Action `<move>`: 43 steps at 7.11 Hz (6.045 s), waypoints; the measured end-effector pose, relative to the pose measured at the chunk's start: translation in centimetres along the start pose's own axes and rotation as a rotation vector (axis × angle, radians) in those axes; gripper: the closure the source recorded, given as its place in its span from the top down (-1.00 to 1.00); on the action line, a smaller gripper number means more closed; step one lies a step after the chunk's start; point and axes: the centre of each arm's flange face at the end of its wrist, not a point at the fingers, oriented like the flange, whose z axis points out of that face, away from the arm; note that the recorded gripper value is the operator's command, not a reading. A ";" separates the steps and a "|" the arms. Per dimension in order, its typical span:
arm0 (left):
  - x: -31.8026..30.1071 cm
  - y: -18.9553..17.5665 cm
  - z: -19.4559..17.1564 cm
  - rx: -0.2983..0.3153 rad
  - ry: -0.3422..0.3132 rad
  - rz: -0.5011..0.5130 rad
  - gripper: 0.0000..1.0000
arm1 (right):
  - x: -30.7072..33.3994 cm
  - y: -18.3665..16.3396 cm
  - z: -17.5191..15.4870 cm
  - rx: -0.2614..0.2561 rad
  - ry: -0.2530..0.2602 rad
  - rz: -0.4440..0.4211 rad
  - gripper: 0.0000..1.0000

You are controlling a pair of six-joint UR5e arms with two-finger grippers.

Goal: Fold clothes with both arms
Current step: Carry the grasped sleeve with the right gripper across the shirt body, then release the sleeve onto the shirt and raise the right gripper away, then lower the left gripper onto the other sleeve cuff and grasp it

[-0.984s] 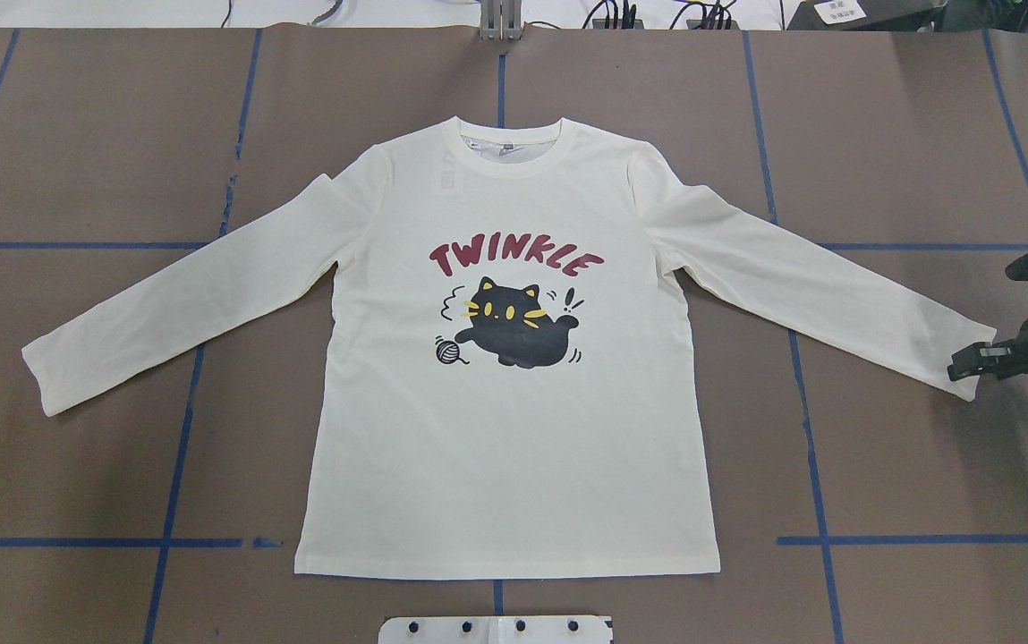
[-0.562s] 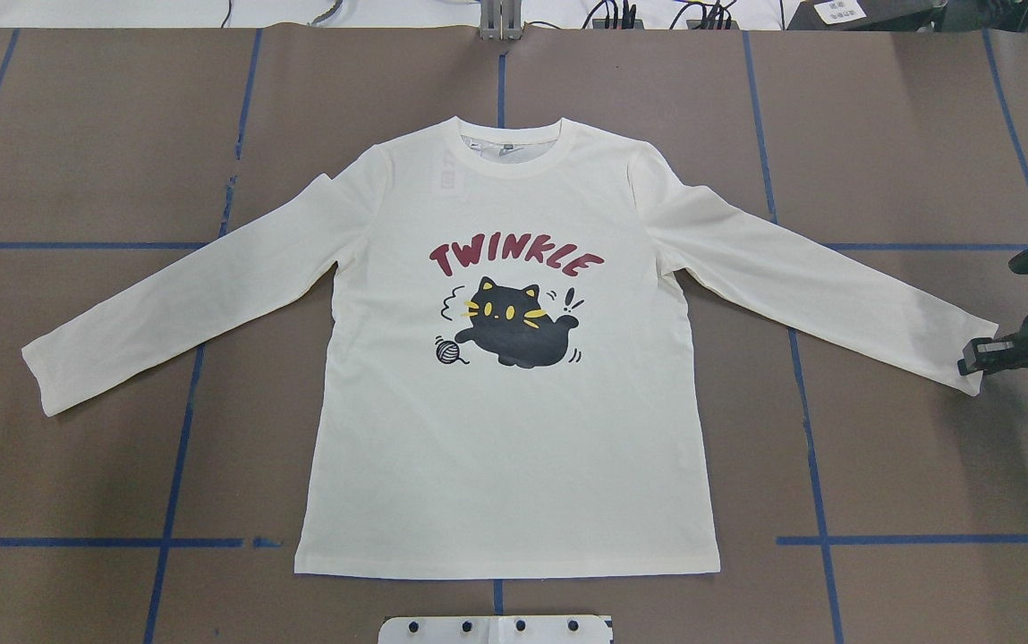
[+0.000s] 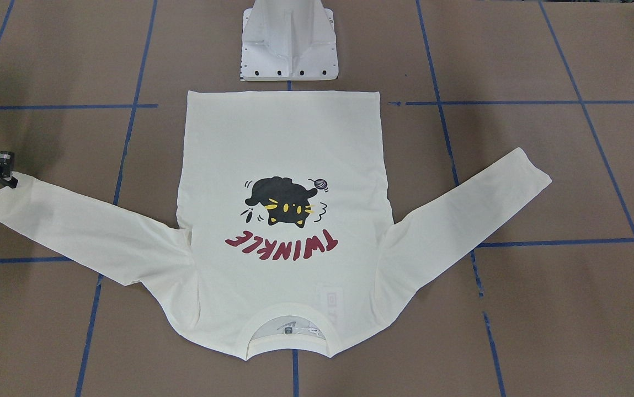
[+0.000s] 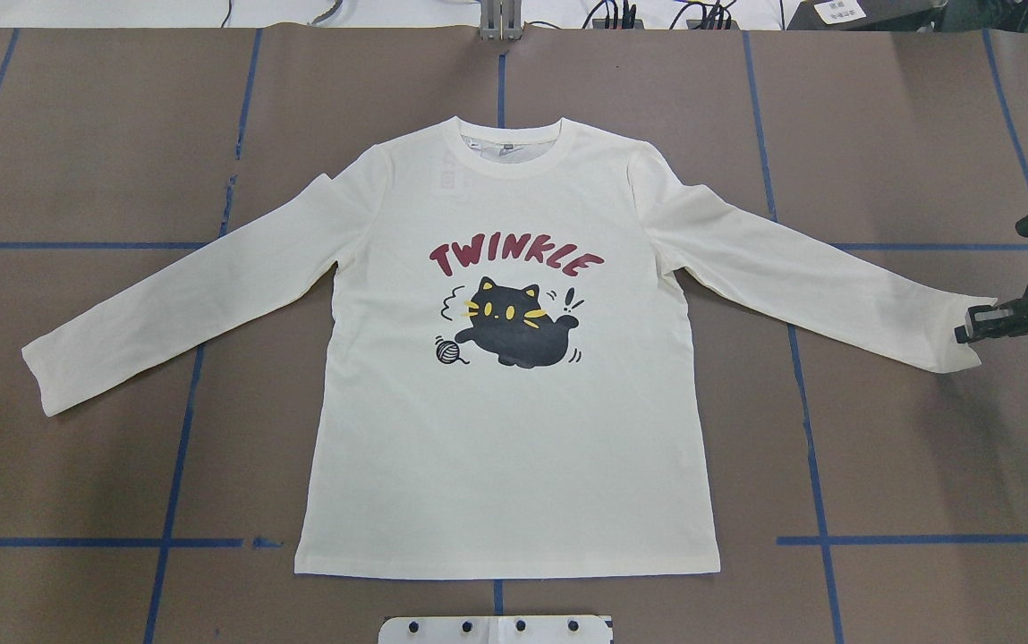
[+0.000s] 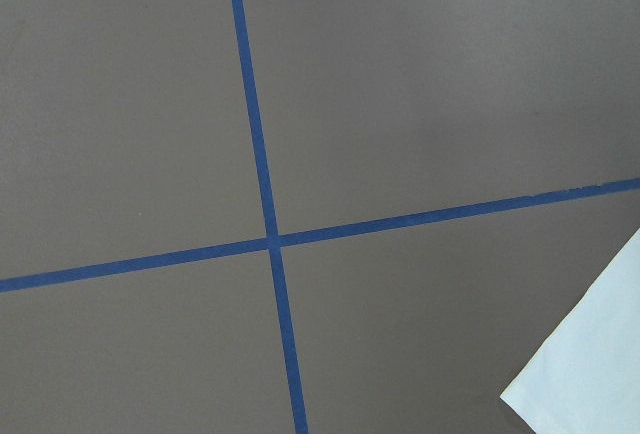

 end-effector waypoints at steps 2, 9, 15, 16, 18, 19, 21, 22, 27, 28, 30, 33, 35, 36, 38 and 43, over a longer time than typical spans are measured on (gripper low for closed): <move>-0.1 0.0 0.0 0.002 0.000 0.002 1.00 | -6.9 -5.0 -1.5 0.030 -0.106 -0.067 -1.00; -0.3 -0.2 0.2 0.000 0.000 -0.005 0.99 | -48.3 -20.1 -5.7 0.131 -0.377 -0.063 -1.00; -0.5 -0.3 0.5 -0.003 0.000 -0.009 1.00 | -65.4 -11.0 7.3 0.224 -0.330 -0.122 -1.00; -0.6 -0.3 0.5 -0.003 0.000 -0.009 1.00 | -65.8 -10.5 7.8 0.239 -0.353 -0.132 0.85; -0.6 -0.3 0.5 -0.004 0.000 -0.009 0.99 | -68.3 -9.1 8.3 0.280 -0.380 -0.144 1.00; -0.7 -0.3 0.6 -0.004 0.000 -0.009 1.00 | -69.8 -8.7 7.8 0.294 -0.395 -0.148 1.00; -0.6 -0.4 0.5 -0.001 0.000 -0.007 0.99 | -70.4 -8.2 8.4 0.301 -0.388 -0.126 1.00; -0.4 -0.6 0.4 0.008 -0.002 -0.022 0.99 | -70.3 -8.3 8.5 0.288 -0.366 -0.086 1.00; 5.1 4.3 6.9 0.129 -0.055 -0.256 0.99 | -58.1 -12.8 -0.4 0.089 0.020 -0.005 1.00; 7.6 7.0 9.2 0.154 -0.067 -0.319 0.99 | -52.3 -14.2 -1.8 0.056 0.084 -0.027 1.00; 13.3 10.6 13.4 0.151 -0.074 -0.450 0.99 | -41.3 -15.5 -4.8 0.010 0.159 -0.096 1.00; 20.7 13.6 19.2 0.103 -0.071 -0.541 0.99 | -31.0 -15.1 -7.1 -0.049 0.149 -0.133 1.00; 22.6 13.3 21.1 0.102 -0.104 -0.530 0.99 | -29.6 -15.0 -7.3 -0.065 0.139 -0.123 1.00; 22.6 13.2 21.6 0.110 -0.127 -0.523 0.99 | -29.4 -15.0 -7.3 -0.067 0.137 -0.122 1.00; 21.9 13.3 22.2 0.124 -0.169 -0.500 0.96 | -29.5 -15.0 -7.3 -0.067 0.136 -0.121 1.00; 21.6 13.1 23.3 0.123 -0.189 -0.480 0.40 | -29.8 -14.7 -7.9 -0.059 0.127 -0.120 1.00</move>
